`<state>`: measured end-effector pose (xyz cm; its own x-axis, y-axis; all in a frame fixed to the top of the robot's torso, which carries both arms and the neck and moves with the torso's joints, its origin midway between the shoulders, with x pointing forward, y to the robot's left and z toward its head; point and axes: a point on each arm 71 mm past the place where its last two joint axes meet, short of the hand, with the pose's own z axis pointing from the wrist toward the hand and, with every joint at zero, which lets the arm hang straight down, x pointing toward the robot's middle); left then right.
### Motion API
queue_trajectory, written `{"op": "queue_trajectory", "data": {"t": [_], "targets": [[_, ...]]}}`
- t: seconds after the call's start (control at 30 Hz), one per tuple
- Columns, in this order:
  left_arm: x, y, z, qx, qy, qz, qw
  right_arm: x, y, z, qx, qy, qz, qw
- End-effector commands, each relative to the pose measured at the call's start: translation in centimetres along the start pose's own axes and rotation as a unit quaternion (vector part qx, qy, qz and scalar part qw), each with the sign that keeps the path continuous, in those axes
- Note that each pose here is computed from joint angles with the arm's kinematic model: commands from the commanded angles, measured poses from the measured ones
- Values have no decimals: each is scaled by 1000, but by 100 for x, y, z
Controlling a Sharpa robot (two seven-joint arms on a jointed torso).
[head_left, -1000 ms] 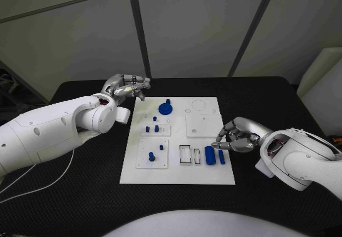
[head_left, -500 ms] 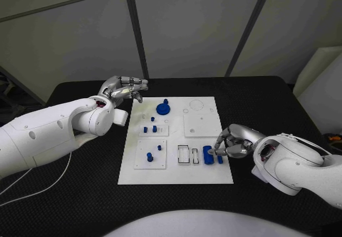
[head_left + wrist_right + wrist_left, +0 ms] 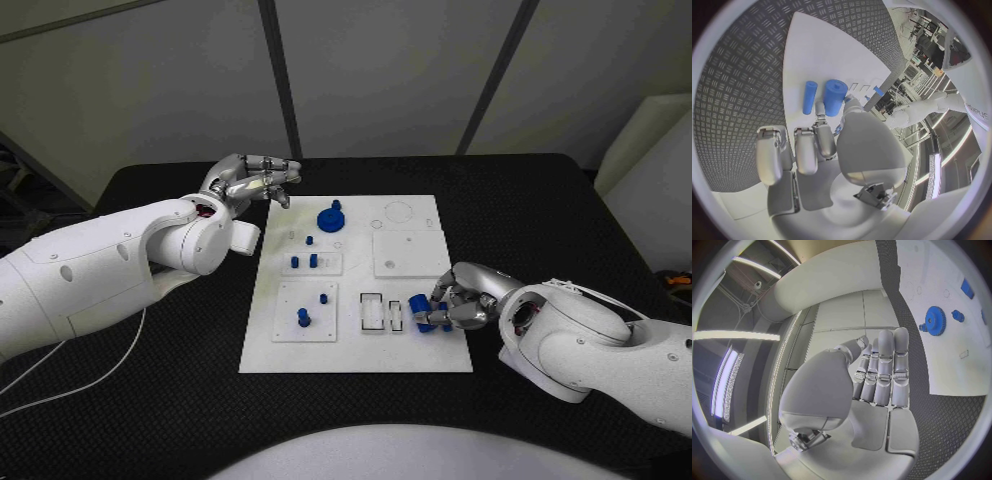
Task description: Assemble the parts on the task board
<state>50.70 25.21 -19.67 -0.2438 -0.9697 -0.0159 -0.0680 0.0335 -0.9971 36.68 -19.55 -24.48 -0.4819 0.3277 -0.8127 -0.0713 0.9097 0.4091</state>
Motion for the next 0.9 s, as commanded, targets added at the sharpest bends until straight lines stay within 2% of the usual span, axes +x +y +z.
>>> {"op": "queue_trajectory", "data": {"t": [0.03,0.23,0.4,0.9], "targets": [[17,-15,1,3,4,1,1000,42,0,17,6,8,-10,1000],[13,-16,-2,3,4,1,1000,114,-3,54,11,16,-11,1000],[10,-17,-5,3,3,1,1000,128,-14,70,17,9,-7,1000],[-1,-16,-9,3,2,1,1000,30,4,-50,12,-53,48,997]]}}
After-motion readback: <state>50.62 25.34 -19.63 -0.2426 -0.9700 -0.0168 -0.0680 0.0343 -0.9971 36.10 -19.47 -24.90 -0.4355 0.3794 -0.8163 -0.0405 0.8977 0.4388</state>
